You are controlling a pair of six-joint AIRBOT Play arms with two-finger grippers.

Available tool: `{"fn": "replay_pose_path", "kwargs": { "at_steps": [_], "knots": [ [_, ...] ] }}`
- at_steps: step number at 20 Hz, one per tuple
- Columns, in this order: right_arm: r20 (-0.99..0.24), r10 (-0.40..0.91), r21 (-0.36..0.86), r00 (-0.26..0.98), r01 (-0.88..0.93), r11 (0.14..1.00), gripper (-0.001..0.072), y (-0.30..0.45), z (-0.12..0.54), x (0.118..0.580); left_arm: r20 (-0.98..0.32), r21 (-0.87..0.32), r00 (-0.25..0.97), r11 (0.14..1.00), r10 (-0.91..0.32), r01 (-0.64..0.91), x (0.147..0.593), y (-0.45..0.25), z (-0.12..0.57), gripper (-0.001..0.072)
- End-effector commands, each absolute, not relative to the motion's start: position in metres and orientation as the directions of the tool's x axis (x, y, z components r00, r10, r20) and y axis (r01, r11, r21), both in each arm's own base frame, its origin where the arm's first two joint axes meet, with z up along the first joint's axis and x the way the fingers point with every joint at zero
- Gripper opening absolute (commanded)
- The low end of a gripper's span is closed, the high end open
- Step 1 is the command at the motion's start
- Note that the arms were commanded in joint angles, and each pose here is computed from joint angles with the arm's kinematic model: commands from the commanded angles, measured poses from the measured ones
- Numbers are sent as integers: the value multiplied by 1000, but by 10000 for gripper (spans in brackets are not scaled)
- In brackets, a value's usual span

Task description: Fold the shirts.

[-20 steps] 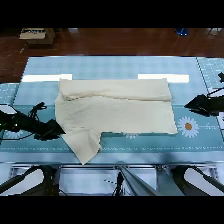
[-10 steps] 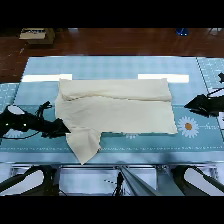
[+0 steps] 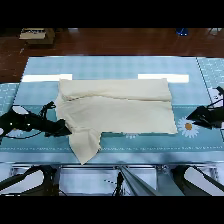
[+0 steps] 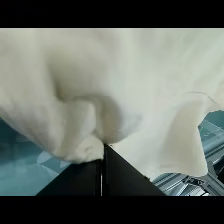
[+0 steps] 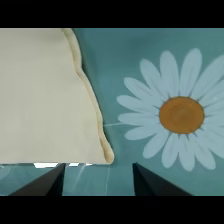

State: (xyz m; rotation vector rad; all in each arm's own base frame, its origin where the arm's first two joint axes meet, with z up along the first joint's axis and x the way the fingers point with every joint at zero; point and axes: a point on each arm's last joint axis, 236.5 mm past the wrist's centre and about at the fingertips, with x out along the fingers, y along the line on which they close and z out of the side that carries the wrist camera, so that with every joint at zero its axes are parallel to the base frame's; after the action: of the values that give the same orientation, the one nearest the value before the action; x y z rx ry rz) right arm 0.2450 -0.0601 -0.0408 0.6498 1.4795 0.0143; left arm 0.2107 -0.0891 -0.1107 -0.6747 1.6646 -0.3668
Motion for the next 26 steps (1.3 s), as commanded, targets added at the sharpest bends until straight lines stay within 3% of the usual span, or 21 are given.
{"fn": "replay_pose_path", "kwargs": {
  "at_steps": [1, 10, 13, 15, 16, 17, 21, 23, 26],
  "knots": [
    [-889, 440, 445, 122, 446, 776, 516, -50, -68, 227, -767, -609, -79, 760, -637, -227, 210, -87, -104, 21],
    [-820, 506, 566, 268, 512, 646, 503, -17, -100, 238, -764, -613, -81, 759, -640, -219, 210, -88, -103, 21],
    [-824, 514, 553, 238, 530, 643, 499, -5, -112, 227, -763, -617, -68, 755, -643, -222, 213, -89, -103, 21],
    [-835, 501, 540, 227, 504, 673, 338, 5, -119, 228, -753, -637, -35, 741, -657, -215, 221, -92, -100, 22],
    [-834, 502, 545, 230, 484, 684, 148, 10, -119, 232, -742, -653, -20, 728, -671, -207, 225, -95, -98, 21],
    [-817, 521, 572, 245, 455, 683, 29, 17, -112, 240, -732, -667, -3, 718, -681, -197, 230, -97, -94, 21],
    [-675, 596, 720, 435, 210, 661, 28, 29, -24, 303, -682, -725, 145, 688, -717, -4, 282, -101, -31, 21],
    [-596, 538, 753, 596, 184, 631, 28, 13, 34, 347, -662, -698, 275, 707, -697, 112, 323, -93, 20, 21],
    [-533, 457, 704, 712, 74, 706, 27, 8, 89, 399, -626, -651, 476, 750, -618, 118, 386, -70, 76, 21]
  ]
}}
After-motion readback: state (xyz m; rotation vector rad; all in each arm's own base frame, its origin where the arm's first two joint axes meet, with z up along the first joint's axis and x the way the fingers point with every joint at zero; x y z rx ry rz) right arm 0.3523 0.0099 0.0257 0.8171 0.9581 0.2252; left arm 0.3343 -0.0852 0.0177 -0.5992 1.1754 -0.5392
